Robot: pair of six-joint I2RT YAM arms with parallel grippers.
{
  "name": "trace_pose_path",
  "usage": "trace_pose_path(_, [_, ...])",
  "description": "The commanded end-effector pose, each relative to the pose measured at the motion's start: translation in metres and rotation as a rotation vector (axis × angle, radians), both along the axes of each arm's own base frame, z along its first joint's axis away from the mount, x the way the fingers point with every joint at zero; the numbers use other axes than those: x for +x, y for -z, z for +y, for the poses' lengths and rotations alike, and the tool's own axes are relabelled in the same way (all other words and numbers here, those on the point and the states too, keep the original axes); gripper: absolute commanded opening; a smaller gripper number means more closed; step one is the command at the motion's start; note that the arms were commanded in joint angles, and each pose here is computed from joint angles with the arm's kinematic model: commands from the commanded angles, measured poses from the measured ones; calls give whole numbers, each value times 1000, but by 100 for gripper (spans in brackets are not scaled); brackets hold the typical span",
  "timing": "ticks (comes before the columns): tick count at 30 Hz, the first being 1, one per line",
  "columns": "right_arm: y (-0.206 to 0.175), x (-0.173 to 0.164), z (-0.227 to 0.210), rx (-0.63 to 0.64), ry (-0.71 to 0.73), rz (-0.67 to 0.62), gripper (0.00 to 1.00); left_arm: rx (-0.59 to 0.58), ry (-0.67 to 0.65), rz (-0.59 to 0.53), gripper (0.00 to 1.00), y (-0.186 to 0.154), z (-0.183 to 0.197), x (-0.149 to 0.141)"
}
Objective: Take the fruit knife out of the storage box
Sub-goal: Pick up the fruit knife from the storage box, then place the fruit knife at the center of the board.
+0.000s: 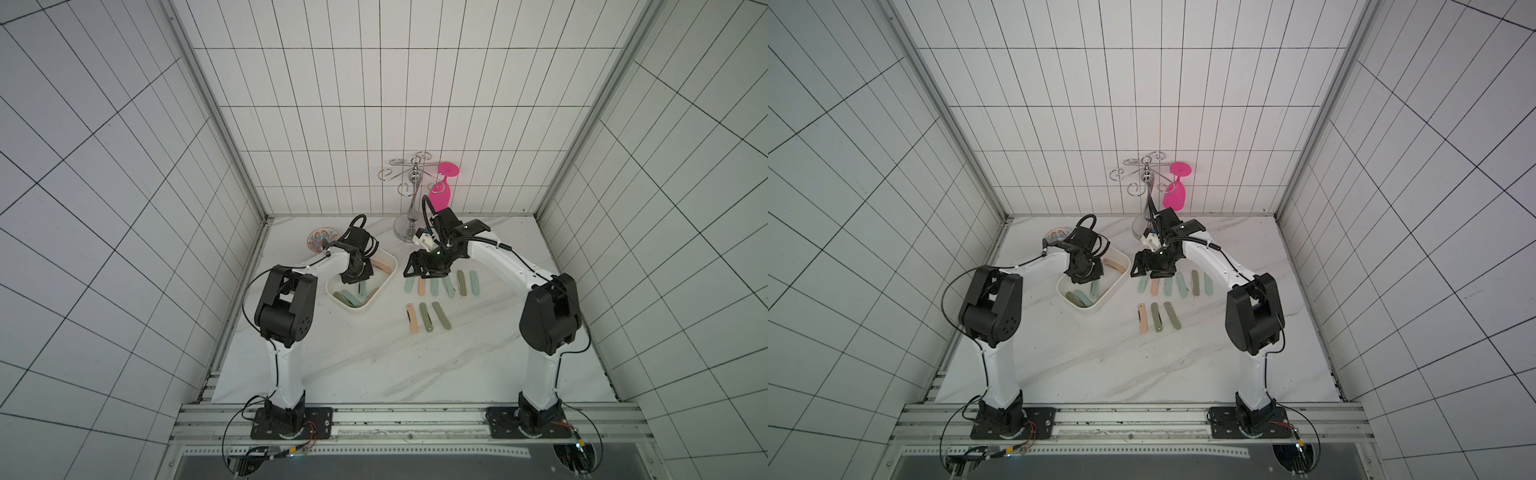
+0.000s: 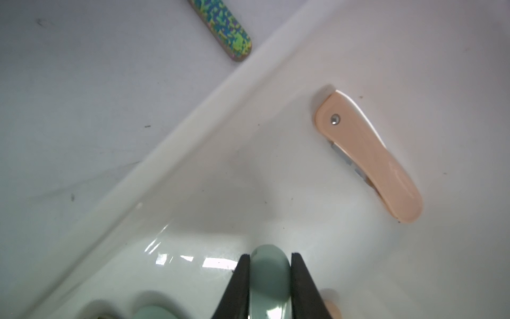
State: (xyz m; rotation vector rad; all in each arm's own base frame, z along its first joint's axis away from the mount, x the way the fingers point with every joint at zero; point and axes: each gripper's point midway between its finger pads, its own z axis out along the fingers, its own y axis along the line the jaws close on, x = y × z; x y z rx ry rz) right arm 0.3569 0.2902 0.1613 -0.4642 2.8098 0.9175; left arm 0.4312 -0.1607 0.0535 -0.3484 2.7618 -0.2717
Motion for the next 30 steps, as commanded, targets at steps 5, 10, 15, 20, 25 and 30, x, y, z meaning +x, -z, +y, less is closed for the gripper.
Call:
trace_pose_path(5, [-10,6,22,46,-30,-36,64,-72,-22,-92,0,-47,2,6])
trace_pose_path(10, [-16,6,40,93,-60,-51,59,-136,-23,-129,1,-71,-3,4])
trace_pose_path(15, [-22,2,62,152,-91,-50,55,-261,-20,-159,1,-93,-18,-2])
trace_pose_path(20, [-22,1,78,190,-103,-40,53,-359,-21,-193,0,-113,-27,-8])
trace_pose_path(25, [-26,7,93,254,-99,-48,52,-416,-15,-218,1,-127,-32,-13])
trace_pose_path(30, [-28,5,103,283,-108,-44,51,-441,-18,-211,1,-126,-34,-17])
